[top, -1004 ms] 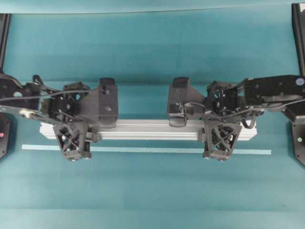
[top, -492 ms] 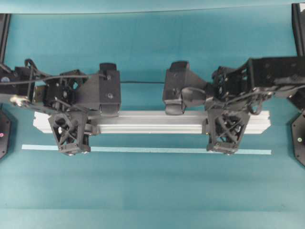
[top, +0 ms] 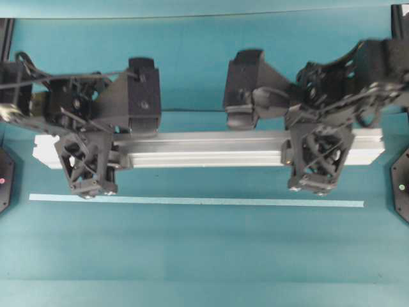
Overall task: Lift the metal rail with both hands.
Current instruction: 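Lift the rail upward with both grippers together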
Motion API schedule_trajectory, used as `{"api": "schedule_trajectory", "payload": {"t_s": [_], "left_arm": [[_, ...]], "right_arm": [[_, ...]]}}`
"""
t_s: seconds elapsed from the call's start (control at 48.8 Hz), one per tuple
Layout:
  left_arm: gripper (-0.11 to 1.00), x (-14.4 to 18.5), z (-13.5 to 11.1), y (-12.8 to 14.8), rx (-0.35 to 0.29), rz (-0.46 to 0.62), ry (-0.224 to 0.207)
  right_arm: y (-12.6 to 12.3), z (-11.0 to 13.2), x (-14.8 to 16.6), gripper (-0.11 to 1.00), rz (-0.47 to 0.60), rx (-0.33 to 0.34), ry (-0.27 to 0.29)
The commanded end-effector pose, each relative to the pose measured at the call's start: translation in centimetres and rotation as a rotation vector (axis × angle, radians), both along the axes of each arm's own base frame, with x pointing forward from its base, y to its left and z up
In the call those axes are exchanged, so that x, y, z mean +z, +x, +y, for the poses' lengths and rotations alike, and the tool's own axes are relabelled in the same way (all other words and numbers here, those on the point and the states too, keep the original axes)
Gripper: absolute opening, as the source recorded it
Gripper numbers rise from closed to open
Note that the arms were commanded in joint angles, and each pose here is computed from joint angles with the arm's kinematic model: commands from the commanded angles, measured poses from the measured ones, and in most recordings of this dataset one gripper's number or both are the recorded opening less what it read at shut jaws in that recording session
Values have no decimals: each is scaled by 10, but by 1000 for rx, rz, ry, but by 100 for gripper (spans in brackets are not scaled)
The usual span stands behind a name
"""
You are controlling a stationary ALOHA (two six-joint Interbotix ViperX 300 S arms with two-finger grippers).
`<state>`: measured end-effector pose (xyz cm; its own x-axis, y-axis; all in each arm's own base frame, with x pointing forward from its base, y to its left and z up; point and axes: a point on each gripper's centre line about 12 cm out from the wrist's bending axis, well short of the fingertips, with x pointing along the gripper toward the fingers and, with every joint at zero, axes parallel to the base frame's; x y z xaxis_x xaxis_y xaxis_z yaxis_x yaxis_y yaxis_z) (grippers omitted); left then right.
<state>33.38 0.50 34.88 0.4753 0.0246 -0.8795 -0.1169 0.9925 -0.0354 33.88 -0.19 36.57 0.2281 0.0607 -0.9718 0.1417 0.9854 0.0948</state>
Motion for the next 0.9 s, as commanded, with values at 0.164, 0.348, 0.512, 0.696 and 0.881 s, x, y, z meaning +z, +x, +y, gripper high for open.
{"api": "schedule_trajectory", "payload": {"t_s": [0.164, 0.348, 0.512, 0.696, 0.881], "left_arm": [[37, 60, 4, -3, 12, -127, 5], [37, 82, 4, -6, 14, -155, 5], [37, 100, 3, -8, 10, -187, 7], [37, 113, 2, -9, 7, -215, 6], [37, 118, 2, -10, 7, -219, 8]], "right_arm": [[1, -1, 40, 39, -72, -32, 1], [-4, -1, 58, 39, -76, -28, -13], [-5, -2, 69, 39, -104, -27, -35], [-5, 0, 77, 39, -127, -23, -50], [-6, 0, 83, 39, -140, -23, -54]]}}
